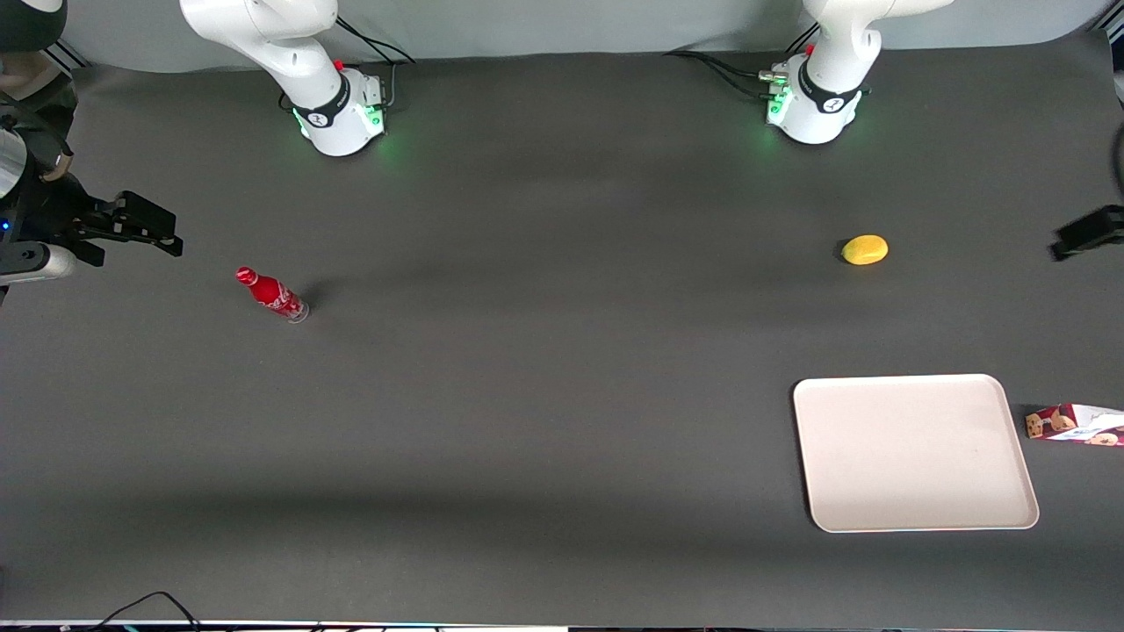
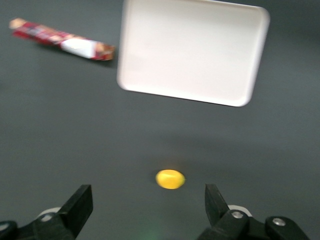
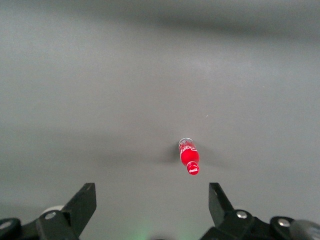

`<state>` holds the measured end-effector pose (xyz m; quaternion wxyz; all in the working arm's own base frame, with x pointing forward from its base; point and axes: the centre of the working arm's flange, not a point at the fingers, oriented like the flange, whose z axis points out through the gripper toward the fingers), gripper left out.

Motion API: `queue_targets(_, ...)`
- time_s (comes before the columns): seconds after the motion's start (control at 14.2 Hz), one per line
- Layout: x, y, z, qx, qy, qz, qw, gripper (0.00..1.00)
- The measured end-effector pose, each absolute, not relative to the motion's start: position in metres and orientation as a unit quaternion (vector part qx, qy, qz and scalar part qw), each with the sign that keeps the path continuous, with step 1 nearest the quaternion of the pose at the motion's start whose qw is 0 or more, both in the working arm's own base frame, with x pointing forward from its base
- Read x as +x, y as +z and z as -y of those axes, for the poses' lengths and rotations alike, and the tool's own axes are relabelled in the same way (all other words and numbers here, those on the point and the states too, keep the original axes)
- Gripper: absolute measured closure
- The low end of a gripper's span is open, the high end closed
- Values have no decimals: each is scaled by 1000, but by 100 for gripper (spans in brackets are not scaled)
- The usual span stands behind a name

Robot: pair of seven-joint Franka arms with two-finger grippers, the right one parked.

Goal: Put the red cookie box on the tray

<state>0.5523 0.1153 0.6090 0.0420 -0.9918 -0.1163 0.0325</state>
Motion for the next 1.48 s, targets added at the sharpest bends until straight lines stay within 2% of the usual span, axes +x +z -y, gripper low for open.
queue_targets(0.07,552,602,-144,-988,35,138,50,0)
queue_targets(0.35,555,565,-251,-974,6,217,61,0)
queue_targets(0.71,548,499,-367,-942,-48,333,16,0)
queue_targets(1.06,569,430,-392,-885,-60,461,19,0)
queue_targets(1.2,584,402,-392,-848,-79,525,2,0)
queue_targets(1.48,601,349,-397,-805,-105,584,-28,0)
